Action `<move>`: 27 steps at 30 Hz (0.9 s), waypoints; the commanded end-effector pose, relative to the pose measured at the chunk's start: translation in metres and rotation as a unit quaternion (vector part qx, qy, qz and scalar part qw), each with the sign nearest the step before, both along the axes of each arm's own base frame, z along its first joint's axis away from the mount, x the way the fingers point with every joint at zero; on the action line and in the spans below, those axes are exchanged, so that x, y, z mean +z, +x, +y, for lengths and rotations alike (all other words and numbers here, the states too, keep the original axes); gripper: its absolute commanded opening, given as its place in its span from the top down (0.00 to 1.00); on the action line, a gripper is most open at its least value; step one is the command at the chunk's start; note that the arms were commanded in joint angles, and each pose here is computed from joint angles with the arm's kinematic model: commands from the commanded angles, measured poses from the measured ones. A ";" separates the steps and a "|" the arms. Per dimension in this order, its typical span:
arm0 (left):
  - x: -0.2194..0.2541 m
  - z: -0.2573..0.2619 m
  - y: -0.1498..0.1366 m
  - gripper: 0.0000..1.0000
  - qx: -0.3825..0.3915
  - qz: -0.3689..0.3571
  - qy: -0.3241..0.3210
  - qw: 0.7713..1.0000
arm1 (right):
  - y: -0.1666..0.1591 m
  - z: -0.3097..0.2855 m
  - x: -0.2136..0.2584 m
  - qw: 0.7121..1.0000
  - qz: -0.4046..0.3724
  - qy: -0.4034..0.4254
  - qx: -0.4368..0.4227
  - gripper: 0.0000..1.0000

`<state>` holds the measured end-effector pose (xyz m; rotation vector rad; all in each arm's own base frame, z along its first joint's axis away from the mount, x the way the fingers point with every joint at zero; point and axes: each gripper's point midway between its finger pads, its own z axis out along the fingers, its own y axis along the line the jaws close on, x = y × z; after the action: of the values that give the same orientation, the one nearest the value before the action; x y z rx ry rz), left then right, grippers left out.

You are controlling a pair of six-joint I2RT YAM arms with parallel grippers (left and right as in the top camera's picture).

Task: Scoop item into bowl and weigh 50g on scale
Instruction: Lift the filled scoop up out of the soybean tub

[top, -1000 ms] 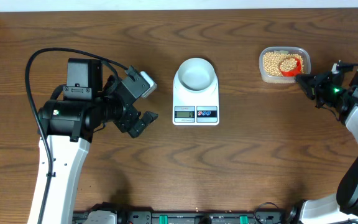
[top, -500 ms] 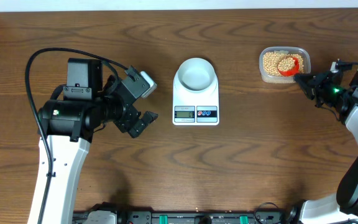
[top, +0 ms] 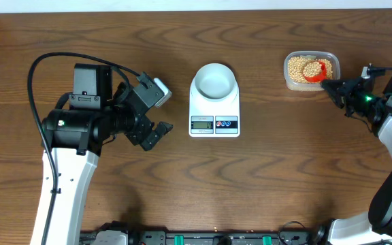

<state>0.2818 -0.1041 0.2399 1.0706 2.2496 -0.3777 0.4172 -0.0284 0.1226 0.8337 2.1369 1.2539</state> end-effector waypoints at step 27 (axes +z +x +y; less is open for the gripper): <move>0.009 -0.001 0.000 0.02 -0.006 -0.013 -0.006 1.000 | -0.002 0.016 0.021 0.996 -0.060 0.027 0.064 0.99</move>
<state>0.2818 -0.1041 0.2399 1.0706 2.2496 -0.3777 0.4167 -0.0157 0.1417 0.6776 2.0993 1.3609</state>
